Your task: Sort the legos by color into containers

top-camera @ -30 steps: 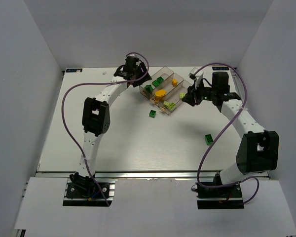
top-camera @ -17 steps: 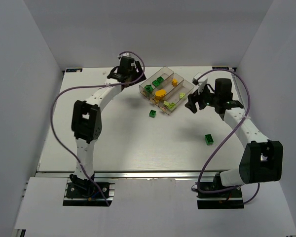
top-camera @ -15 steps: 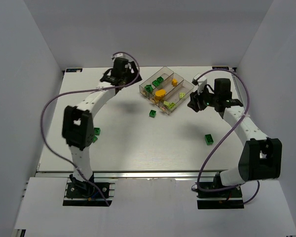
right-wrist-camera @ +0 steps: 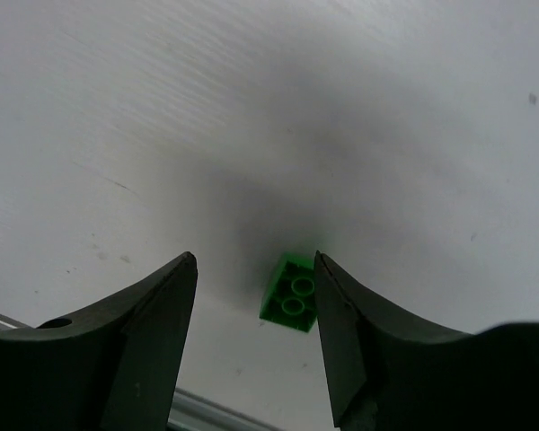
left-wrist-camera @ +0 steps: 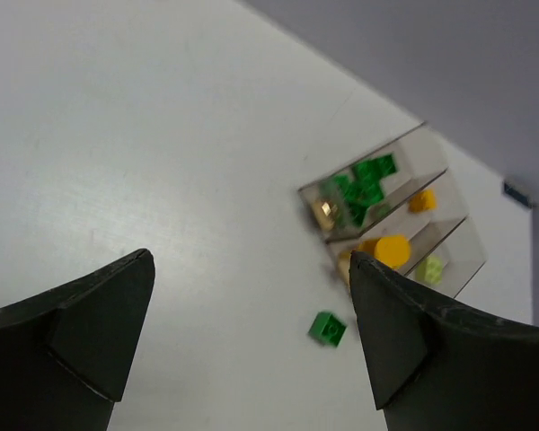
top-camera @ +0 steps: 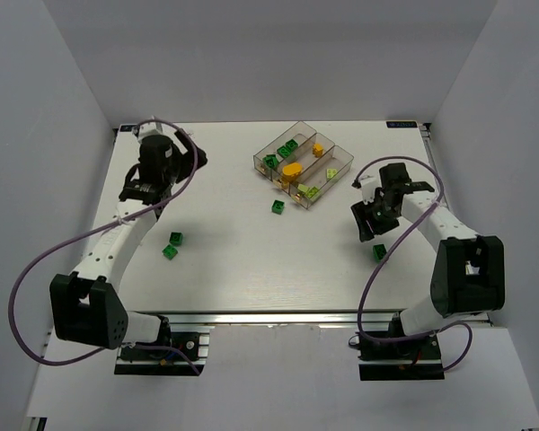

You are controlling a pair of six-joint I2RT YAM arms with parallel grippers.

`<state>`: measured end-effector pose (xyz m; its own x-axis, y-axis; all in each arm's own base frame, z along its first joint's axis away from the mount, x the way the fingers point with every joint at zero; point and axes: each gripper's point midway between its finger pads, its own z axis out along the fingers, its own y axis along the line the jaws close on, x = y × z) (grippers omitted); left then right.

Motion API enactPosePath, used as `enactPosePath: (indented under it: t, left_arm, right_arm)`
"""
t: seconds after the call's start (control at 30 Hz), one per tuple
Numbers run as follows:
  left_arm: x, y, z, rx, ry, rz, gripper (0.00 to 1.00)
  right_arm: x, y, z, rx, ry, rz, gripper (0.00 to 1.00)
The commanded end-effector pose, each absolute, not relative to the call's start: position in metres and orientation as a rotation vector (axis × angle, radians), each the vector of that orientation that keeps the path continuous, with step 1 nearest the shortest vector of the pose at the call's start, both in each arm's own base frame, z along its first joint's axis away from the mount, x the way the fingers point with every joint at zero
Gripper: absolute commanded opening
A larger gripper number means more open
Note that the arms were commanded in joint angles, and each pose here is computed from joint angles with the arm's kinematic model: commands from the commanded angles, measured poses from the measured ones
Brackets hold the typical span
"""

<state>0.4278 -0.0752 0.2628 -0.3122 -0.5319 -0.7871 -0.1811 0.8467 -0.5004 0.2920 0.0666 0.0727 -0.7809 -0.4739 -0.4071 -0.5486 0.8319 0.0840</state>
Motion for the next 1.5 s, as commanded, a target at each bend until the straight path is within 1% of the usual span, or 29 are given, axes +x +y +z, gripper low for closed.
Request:
enactPosePath:
  t: [0.0, 0.13, 0.2, 0.27, 0.57, 0.67, 0.7, 0.77, 0.8, 0.83, 0.87, 0.9, 0.93, 0.97, 1.03, 1.07, 1.13, 1.17, 1.27, 1.3, 1.37, 1.4, 1.43, 1.47]
  left_arm:
    - [0.397, -0.074, 0.229, -0.523, 1.991, -0.366, 0.98]
    - [0.381, -0.072, 0.219, -0.554, 1.983, -0.384, 0.98]
    - [0.376, -0.069, 0.216, -0.571, 1.981, -0.378, 0.98]
    - [0.368, -0.067, 0.212, -0.592, 1.976, -0.38, 0.98]
    - [0.348, -0.057, 0.203, -0.641, 1.965, -0.357, 0.98]
    - [0.345, -0.055, 0.199, -0.646, 1.975, -0.34, 0.98]
    - [0.345, -0.054, 0.2, -0.648, 1.97, -0.339, 0.98]
    - [0.344, -0.055, 0.199, -0.65, 1.971, -0.344, 0.98]
    - [0.344, -0.055, 0.199, -0.651, 1.968, -0.346, 0.98]
    - [0.344, -0.055, 0.2, -0.653, 1.965, -0.348, 0.98]
    - [0.344, -0.055, 0.201, -0.652, 1.962, -0.352, 0.98]
    - [0.345, -0.056, 0.202, -0.65, 1.959, -0.353, 0.98]
    - [0.345, -0.055, 0.202, -0.647, 1.96, -0.351, 0.98]
    - [0.345, -0.056, 0.202, -0.642, 1.96, -0.351, 0.98]
    - [0.346, -0.055, 0.201, -0.637, 1.96, -0.342, 0.98]
    - [0.346, -0.054, 0.201, -0.638, 1.959, -0.341, 0.98]
    - [0.346, -0.055, 0.199, -0.637, 1.965, -0.339, 0.98]
    - [0.345, -0.055, 0.198, -0.636, 1.968, -0.339, 0.98]
    - [0.343, -0.055, 0.199, -0.638, 1.97, -0.344, 0.98]
    - [0.342, -0.055, 0.198, -0.642, 1.972, -0.344, 0.98]
    - [0.34, -0.054, 0.2, -0.646, 1.965, -0.348, 0.98]
    - [0.34, -0.055, 0.2, -0.647, 1.966, -0.35, 0.98]
    - [0.338, -0.055, 0.2, -0.649, 1.967, -0.35, 0.98]
    - [0.337, -0.055, 0.201, -0.651, 1.967, -0.353, 0.98]
  right_arm:
    - [0.278, 0.039, 0.057, -0.625, 2.804, 0.1, 0.6]
    - [0.276, 0.036, 0.049, -0.567, 2.851, 0.072, 0.61]
    - [0.277, 0.024, 0.046, -0.531, 2.871, -0.032, 0.62]
    - [0.274, 0.019, 0.041, -0.517, 2.894, -0.068, 0.62]
    - [0.265, 0.02, 0.023, -0.518, 2.972, -0.045, 0.58]
    - [0.26, 0.024, 0.02, -0.532, 2.985, -0.008, 0.5]
    - [0.259, 0.026, 0.02, -0.538, 2.985, 0.018, 0.44]
    - [0.258, 0.029, 0.023, -0.545, 2.985, 0.056, 0.36]
    - [0.259, 0.031, 0.025, -0.552, 2.978, 0.07, 0.28]
    - [0.261, 0.031, 0.028, -0.578, 2.965, 0.072, 0.23]
    - [0.265, 0.041, 0.034, -0.602, 2.934, 0.156, 0.18]
    - [0.27, 0.045, 0.041, -0.63, 2.899, 0.184, 0.08]
    - [0.275, 0.05, 0.048, -0.663, 2.863, 0.222, 0.04]
    - [0.279, 0.062, 0.057, -0.751, 2.795, 0.321, 0.0]
    - [0.299, 0.079, 0.083, -0.848, 2.65, 0.417, 0.0]
    - [0.3, 0.099, 0.097, -0.973, 2.533, 0.563, 0.0]
    - [0.318, 0.121, 0.132, -1.078, 2.325, 0.671, 0.0]
    - [0.32, 0.141, 0.151, -1.163, 2.162, 0.786, 0.0]
    - [0.344, 0.175, 0.19, -1.214, 1.88, 0.836, 0.0]
    - [0.366, 0.187, 0.204, -1.189, 1.783, 0.8, 0.0]
    - [0.385, 0.209, 0.212, -1.163, 1.714, 0.772, 0.0]
    - [0.406, 0.22, 0.231, -1.084, 1.655, 0.75, 0.0]
    - [0.417, 0.23, 0.238, -1.045, 1.633, 0.739, 0.0]
    - [0.433, 0.24, 0.232, -0.983, 1.664, 0.702, 0.0]
